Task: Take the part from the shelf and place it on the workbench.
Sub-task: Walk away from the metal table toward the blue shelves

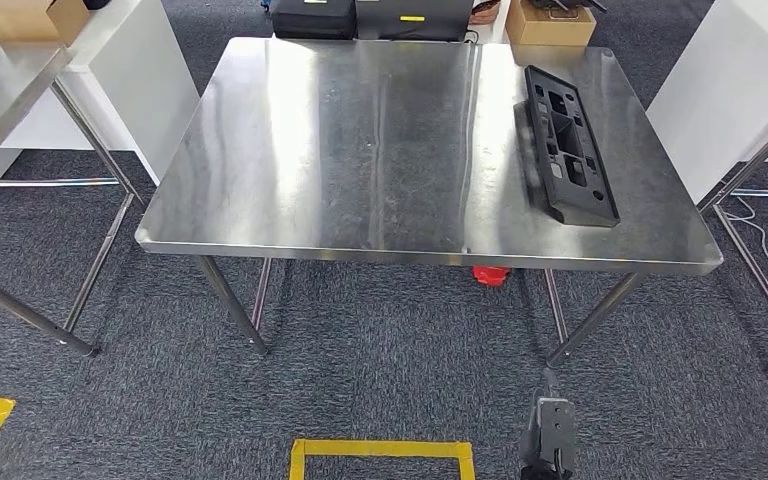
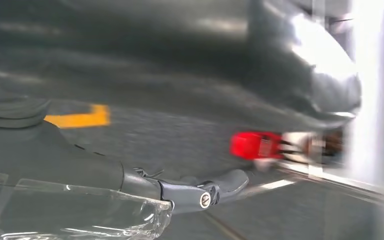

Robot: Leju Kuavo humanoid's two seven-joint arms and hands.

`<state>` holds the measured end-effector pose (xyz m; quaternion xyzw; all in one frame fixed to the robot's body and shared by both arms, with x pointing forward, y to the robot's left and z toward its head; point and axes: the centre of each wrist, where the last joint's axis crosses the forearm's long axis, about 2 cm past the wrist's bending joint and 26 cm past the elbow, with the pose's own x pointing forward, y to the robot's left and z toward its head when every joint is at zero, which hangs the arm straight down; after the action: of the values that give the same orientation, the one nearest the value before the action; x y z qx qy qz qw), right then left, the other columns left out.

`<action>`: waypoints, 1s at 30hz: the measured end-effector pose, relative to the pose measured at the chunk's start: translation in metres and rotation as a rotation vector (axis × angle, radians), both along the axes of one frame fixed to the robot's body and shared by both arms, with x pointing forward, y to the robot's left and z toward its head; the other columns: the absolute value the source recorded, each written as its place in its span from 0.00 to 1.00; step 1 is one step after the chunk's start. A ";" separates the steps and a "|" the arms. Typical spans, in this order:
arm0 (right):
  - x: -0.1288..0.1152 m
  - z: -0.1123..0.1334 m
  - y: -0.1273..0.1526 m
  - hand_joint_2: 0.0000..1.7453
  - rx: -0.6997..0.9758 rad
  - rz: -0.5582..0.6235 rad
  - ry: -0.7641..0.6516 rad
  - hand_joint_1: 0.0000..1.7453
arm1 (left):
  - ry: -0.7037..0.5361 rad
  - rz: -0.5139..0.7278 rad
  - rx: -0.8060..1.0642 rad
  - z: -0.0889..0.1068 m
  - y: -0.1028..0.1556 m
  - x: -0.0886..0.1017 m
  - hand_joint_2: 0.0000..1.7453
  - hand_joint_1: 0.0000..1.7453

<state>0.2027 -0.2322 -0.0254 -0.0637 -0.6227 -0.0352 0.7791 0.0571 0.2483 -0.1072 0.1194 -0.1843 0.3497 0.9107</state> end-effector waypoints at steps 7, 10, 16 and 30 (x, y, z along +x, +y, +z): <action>-0.042 -0.047 -0.004 0.00 0.328 -0.240 0.347 0.00 | 0.014 -0.012 0.015 0.000 -0.002 0.001 0.00 0.00; -0.057 -0.055 0.004 0.00 0.393 -0.230 0.455 0.00 | 0.017 -0.013 0.023 0.000 -0.001 0.001 0.00 0.00; -0.070 -0.059 0.026 0.00 0.508 -0.135 0.614 0.00 | 0.010 -0.008 0.016 0.001 -0.003 0.001 0.00 0.00; -0.070 -0.056 0.050 0.00 0.564 -0.004 0.737 0.00 | 0.020 -0.063 -0.025 0.000 -0.005 -0.001 0.00 0.00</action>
<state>0.1323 -0.1820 -0.0811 0.1411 -0.2702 -0.1796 0.9353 0.0556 0.2429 -0.1069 0.1058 -0.1744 0.3217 0.9246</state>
